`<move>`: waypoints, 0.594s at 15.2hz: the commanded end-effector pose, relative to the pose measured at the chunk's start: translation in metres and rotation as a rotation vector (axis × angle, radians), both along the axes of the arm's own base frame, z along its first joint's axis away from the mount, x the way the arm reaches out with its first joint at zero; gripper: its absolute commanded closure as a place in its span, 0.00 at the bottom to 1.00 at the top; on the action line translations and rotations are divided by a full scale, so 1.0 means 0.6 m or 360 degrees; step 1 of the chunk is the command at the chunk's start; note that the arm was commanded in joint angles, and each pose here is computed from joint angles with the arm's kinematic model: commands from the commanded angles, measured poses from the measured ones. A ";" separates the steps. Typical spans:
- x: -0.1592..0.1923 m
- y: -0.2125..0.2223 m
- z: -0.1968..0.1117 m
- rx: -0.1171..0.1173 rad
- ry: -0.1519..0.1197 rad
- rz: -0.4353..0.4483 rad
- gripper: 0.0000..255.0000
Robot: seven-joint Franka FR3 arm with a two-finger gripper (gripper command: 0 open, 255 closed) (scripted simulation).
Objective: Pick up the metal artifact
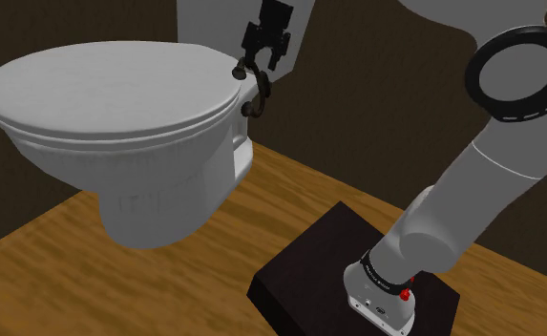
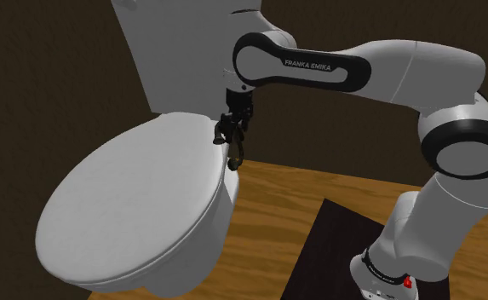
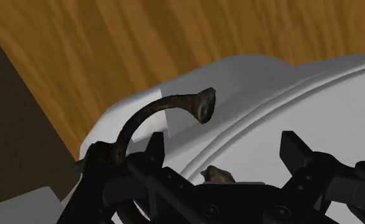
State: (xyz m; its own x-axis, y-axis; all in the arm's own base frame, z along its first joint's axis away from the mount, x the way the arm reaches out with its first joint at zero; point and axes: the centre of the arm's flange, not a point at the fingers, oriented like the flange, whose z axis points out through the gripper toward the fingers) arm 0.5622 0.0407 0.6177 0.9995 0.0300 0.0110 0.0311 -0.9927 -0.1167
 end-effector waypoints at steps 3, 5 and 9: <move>0.086 0.013 0.014 0.0036 -0.0023 0.0016 0.00; 0.095 0.014 0.006 0.0040 -0.0025 0.0018 0.00; 0.095 0.014 -0.029 0.0040 -0.0025 0.0018 0.00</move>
